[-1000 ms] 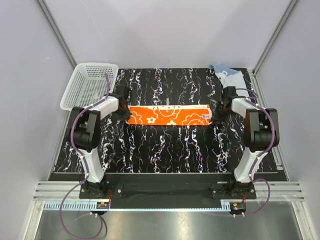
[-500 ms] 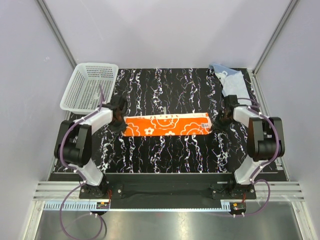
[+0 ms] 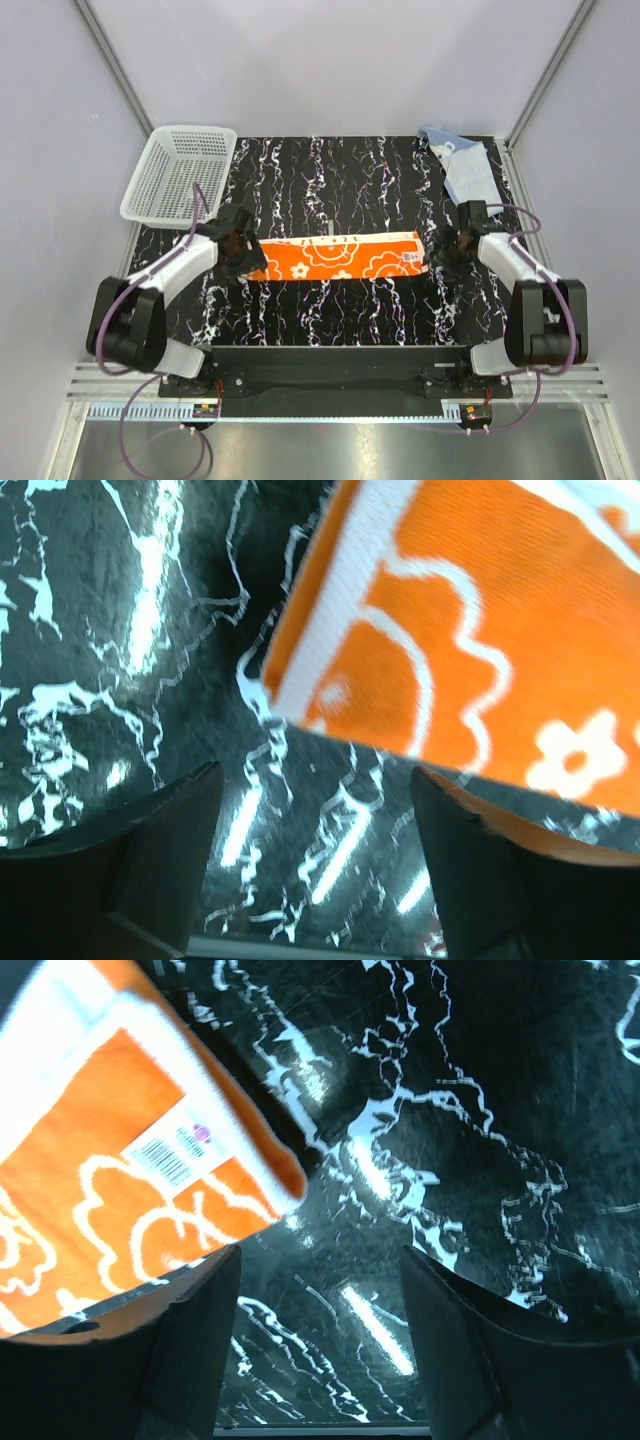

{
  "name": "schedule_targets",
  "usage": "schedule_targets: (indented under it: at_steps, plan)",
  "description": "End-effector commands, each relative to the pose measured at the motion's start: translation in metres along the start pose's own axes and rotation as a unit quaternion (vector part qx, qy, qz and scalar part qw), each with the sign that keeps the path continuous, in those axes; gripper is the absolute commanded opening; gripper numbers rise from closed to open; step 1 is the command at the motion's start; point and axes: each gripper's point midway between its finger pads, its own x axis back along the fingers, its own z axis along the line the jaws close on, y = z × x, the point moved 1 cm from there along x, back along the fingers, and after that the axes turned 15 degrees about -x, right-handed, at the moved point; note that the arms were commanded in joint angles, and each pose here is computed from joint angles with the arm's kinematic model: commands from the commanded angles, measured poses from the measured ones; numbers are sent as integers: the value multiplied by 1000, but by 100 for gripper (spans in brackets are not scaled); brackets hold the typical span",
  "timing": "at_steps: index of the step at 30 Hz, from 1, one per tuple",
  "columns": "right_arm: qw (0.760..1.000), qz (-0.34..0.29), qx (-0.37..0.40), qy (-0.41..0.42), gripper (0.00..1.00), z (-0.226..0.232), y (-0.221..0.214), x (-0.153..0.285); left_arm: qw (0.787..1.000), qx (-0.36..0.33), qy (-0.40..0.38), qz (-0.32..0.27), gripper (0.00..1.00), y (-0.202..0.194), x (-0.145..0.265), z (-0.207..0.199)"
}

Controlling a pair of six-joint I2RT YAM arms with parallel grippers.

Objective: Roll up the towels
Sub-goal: Fold the towel

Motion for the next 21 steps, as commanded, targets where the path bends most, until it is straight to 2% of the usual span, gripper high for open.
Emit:
schedule_targets:
  at_steps: [1,2,5,8,13,17,21]
  plan:
    - [999,-40,-13,23,70,3,7,18,999,-19,-34,-35,84,11,32,-8]
    - [998,-40,-18,35,68,4,4,21,998,-25,-37,-42,88,15,42,-8]
    - [997,-43,-32,53,59,7,2,19,995,-54,-43,-72,92,21,62,-5]
    - [997,-35,-42,55,54,8,1,10,990,-78,-41,-112,93,28,83,1]
    - [997,-12,-55,51,49,11,-2,-8,983,-103,-15,-151,93,28,91,17]
    - [997,-9,-59,51,46,12,-1,-16,980,-102,-28,-170,93,31,97,14]
    - [997,-7,-58,48,44,14,1,-23,981,-100,-28,-163,93,30,93,13]
